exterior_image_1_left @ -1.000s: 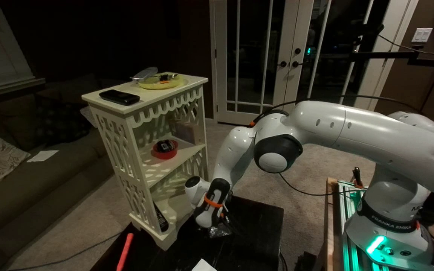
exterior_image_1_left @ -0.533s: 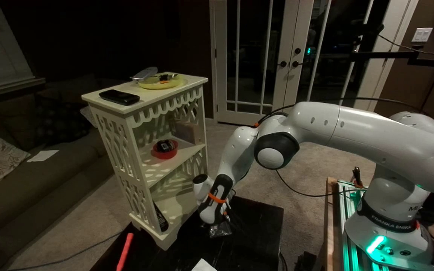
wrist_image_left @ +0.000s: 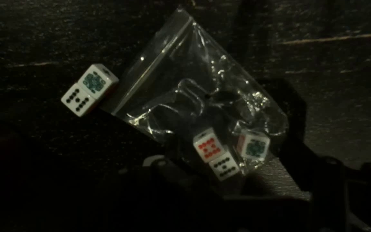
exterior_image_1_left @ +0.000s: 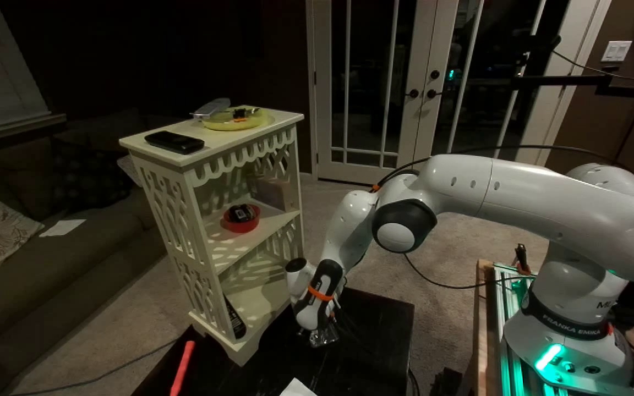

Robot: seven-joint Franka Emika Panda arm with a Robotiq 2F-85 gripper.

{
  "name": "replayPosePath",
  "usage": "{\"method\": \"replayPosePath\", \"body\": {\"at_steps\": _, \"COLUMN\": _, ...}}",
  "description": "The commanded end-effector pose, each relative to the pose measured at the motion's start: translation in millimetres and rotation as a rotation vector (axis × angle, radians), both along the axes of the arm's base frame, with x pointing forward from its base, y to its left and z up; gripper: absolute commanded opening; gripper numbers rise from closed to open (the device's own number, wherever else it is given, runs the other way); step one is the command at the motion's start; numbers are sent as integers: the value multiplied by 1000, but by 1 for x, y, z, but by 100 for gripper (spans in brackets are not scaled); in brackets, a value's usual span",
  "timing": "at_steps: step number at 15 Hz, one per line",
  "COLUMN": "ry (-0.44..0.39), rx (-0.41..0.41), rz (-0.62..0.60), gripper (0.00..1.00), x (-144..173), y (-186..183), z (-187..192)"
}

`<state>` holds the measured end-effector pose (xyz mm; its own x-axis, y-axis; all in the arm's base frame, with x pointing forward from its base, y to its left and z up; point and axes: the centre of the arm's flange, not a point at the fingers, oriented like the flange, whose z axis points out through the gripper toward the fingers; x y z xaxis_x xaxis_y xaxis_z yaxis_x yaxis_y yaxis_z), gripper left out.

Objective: Put the packet on the stand

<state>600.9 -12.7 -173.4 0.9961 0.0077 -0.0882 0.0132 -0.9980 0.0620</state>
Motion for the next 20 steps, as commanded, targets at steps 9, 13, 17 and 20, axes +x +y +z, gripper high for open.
{"method": "replayPosePath", "body": {"at_steps": 9, "ry": -9, "rx": 5, "rz": -49, "gripper": 11, "x": 5, "y": 15, "z": 24}}
{"method": "replayPosePath", "body": {"at_steps": 13, "ry": -3, "rx": 49, "rz": -67, "gripper": 11, "x": -3, "y": 21, "z": 69}}
{"method": "replayPosePath", "body": {"at_steps": 17, "ry": 21, "rx": 82, "rz": -25, "gripper": 11, "x": -13, "y": 31, "z": 137}}
{"method": "replayPosePath", "body": {"at_steps": 20, "ry": 42, "rx": 115, "rz": -27, "gripper": 11, "x": -17, "y": 38, "z": 186}}
